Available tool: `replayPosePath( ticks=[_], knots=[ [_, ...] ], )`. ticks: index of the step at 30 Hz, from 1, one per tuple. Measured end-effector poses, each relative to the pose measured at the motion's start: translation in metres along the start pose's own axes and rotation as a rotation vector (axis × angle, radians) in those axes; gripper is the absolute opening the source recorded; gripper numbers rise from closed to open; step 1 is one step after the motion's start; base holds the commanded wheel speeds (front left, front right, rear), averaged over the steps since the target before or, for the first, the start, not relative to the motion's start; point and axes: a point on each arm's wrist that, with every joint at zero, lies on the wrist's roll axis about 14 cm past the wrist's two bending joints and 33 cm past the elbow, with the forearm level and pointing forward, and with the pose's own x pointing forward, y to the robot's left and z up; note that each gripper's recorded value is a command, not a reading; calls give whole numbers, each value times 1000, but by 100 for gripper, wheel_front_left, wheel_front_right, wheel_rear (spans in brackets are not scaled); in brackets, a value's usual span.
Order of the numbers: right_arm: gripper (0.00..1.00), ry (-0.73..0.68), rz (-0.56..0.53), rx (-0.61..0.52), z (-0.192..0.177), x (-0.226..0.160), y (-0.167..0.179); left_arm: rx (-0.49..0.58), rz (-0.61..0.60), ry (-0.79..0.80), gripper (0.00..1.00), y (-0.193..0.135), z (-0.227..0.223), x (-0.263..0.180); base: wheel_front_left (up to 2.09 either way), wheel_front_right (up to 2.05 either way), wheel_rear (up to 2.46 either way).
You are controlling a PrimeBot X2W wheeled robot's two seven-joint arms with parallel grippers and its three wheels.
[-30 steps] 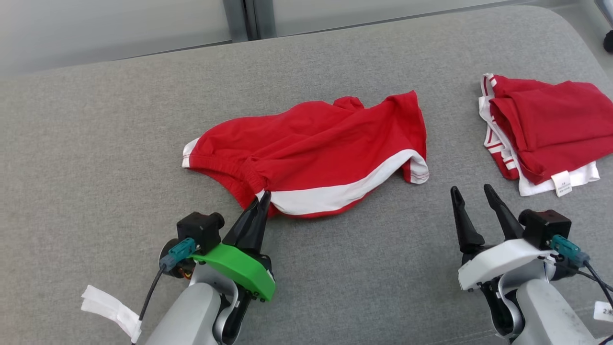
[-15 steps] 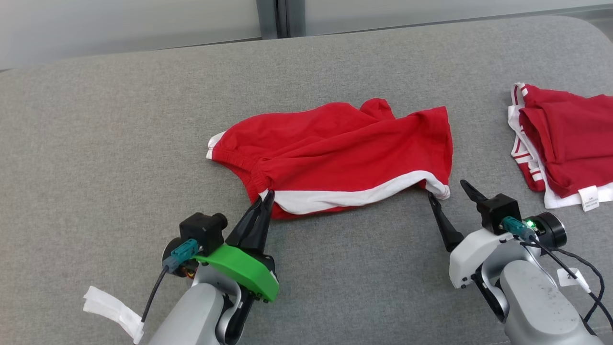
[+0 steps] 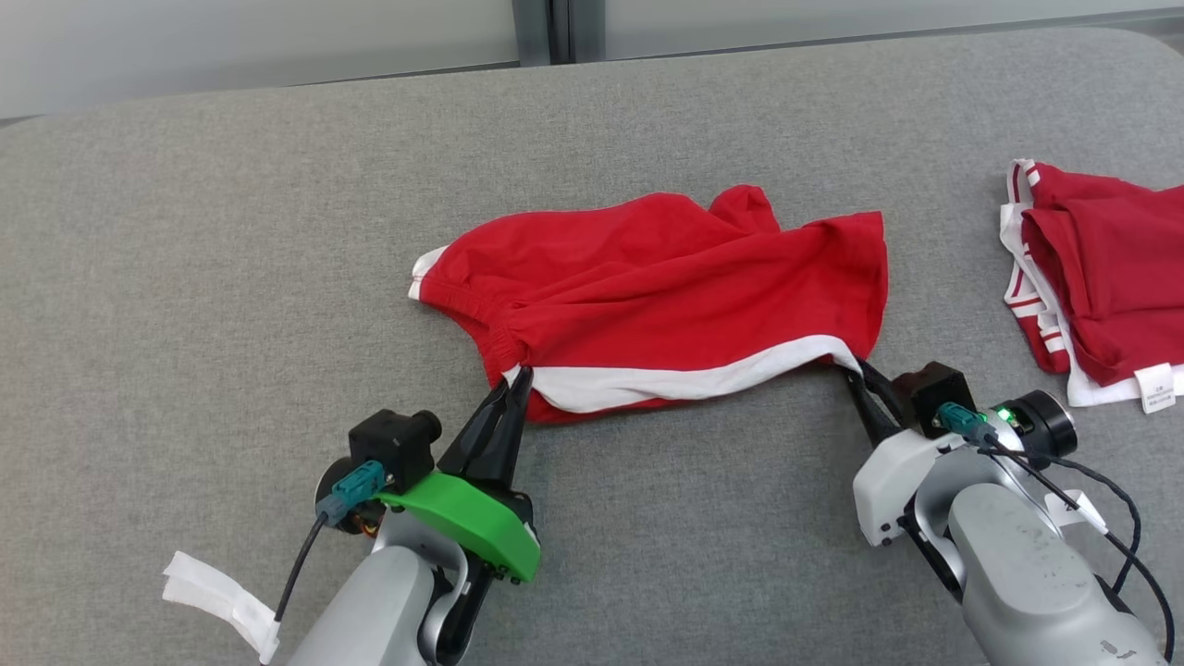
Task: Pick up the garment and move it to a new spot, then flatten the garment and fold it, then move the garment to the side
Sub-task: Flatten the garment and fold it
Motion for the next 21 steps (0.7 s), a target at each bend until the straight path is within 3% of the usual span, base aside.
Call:
replayPosePath(
  ticks=[9,16,21],
  knots=[
    [0,-86,-27,-27,32,2,-13,78,-21,-1,0,8,11,-8,0,0,0],
    [0,-314,-78,-109,111,-12,-38,233,-83,-129,0,3,81,-2,0,0,0],
    [0,-499,-105,-179,182,-32,-49,419,-217,-223,0,-38,143,-1,0,0,0]
  ],
)
